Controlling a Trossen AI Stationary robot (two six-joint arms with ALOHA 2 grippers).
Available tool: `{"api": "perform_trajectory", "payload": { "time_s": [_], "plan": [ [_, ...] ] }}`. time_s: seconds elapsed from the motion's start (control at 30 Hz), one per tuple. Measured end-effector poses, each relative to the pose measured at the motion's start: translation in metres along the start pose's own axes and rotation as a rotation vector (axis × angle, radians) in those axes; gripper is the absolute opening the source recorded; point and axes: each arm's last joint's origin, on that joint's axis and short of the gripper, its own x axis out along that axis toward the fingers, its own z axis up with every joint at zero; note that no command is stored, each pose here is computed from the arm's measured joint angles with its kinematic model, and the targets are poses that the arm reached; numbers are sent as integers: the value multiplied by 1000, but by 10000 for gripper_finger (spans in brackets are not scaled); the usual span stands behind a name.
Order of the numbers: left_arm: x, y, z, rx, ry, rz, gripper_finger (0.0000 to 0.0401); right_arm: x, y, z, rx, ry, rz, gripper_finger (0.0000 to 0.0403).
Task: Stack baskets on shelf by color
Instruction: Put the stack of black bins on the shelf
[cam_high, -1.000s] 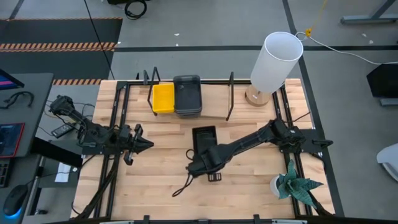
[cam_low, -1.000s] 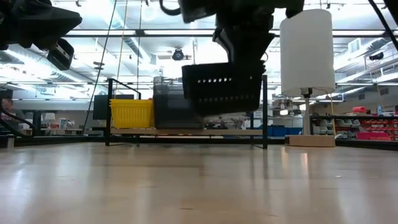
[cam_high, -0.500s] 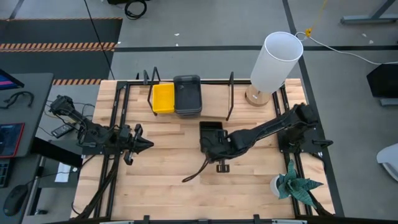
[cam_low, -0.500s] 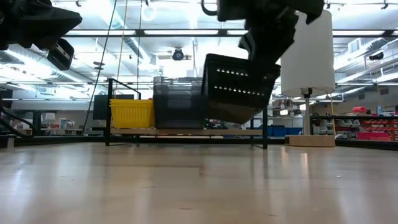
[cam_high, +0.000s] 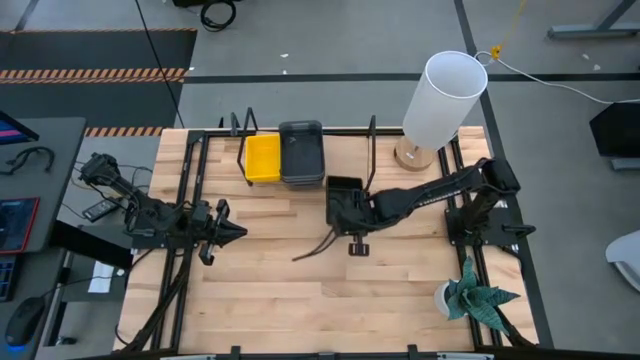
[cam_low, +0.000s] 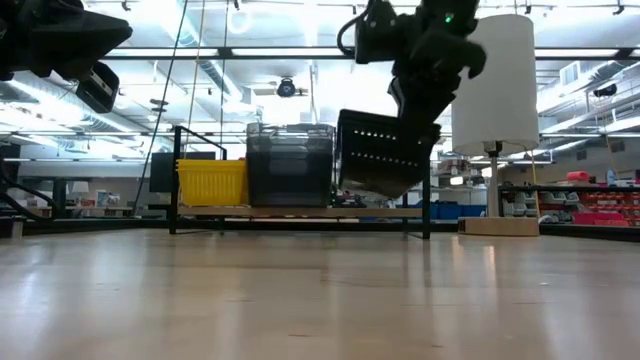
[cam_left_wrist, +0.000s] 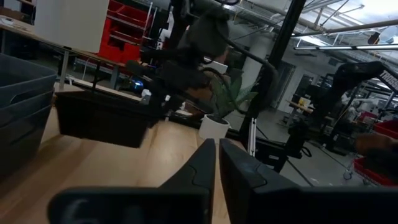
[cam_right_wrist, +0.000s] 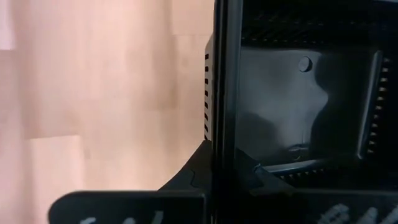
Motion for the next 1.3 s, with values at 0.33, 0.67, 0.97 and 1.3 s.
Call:
{"api": "perform_trajectory", "payload": {
  "time_s": [0.33, 0.67, 0.97, 1.3],
  "plan": [
    [0, 0, 0, 0, 0, 0, 31, 11, -51, 5, 27, 29, -59, 17],
    [0, 0, 0, 1, 0, 0, 29, 21, -98, 9, 59, -8, -60, 17],
    [0, 0, 0, 1, 0, 0, 25, 24, -115, 8, 101, -6, -70, 31],
    [0, 0, 0, 2, 0, 0, 35, 24, -115, 8, 131, -4, -91, 76]
  ]
}}
